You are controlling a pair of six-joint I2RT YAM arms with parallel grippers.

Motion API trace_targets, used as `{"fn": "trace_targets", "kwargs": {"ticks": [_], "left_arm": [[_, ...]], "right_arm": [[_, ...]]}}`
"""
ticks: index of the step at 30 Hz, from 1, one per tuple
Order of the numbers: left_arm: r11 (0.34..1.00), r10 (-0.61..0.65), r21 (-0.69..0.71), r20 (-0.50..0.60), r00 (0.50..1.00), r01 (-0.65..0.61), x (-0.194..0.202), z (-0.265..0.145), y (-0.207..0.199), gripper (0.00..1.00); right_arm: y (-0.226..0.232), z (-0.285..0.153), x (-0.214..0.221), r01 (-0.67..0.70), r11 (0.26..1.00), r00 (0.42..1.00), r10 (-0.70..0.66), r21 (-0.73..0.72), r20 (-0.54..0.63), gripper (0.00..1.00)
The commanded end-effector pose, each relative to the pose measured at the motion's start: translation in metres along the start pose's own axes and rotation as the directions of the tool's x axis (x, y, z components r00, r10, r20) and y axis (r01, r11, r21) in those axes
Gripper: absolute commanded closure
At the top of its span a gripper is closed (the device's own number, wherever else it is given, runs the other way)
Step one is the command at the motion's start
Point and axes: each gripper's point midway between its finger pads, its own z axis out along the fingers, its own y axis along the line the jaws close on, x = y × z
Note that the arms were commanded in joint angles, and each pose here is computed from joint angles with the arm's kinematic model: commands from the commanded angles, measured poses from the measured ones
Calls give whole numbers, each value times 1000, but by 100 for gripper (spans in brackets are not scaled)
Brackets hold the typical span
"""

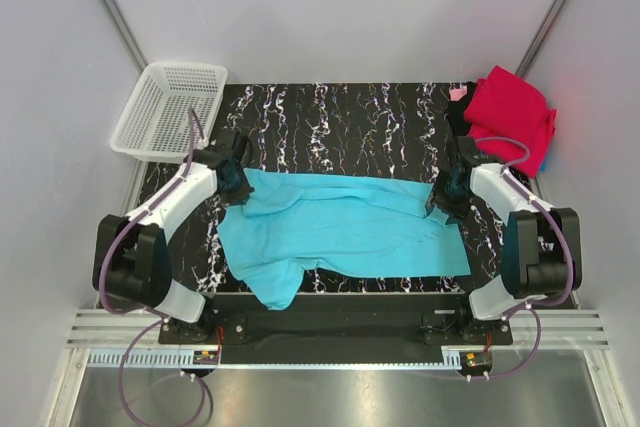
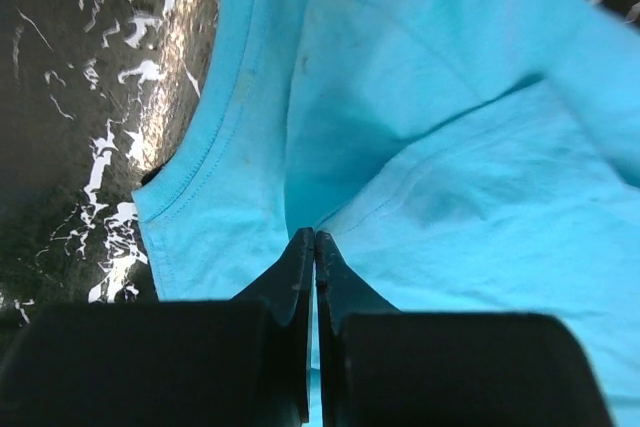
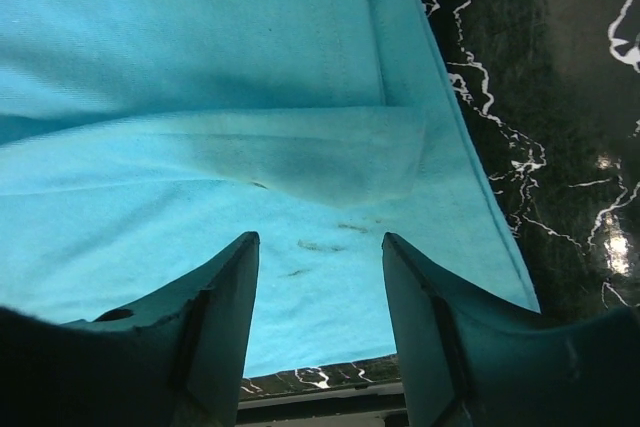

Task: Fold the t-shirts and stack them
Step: Fold the tshirt

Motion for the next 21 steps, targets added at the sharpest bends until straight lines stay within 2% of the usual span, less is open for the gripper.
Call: {"fn": "trace_targets", "kwargs": {"ticks": [1,8,16,21], "left_arm": [[998,-11,59,139,990,2,-41,-40,-14,100],[998,-15,62,201,980,3,-55,-75,-9,100],[999,-18,39,248,969,8,-62,-92,2,100],[999,-18,48,232,972,7,-57,-91,1,100]], "right_arm": [[-5,-14,-7,-14,1000,997,13,22,73,40],[-7,-10,-8,-43,998,997,40,43,63,42],[-13,-7,-15,-67,994,995,59,91,85,43],[-30,-1,-21,-81,976,993,61,202,102,42]]}}
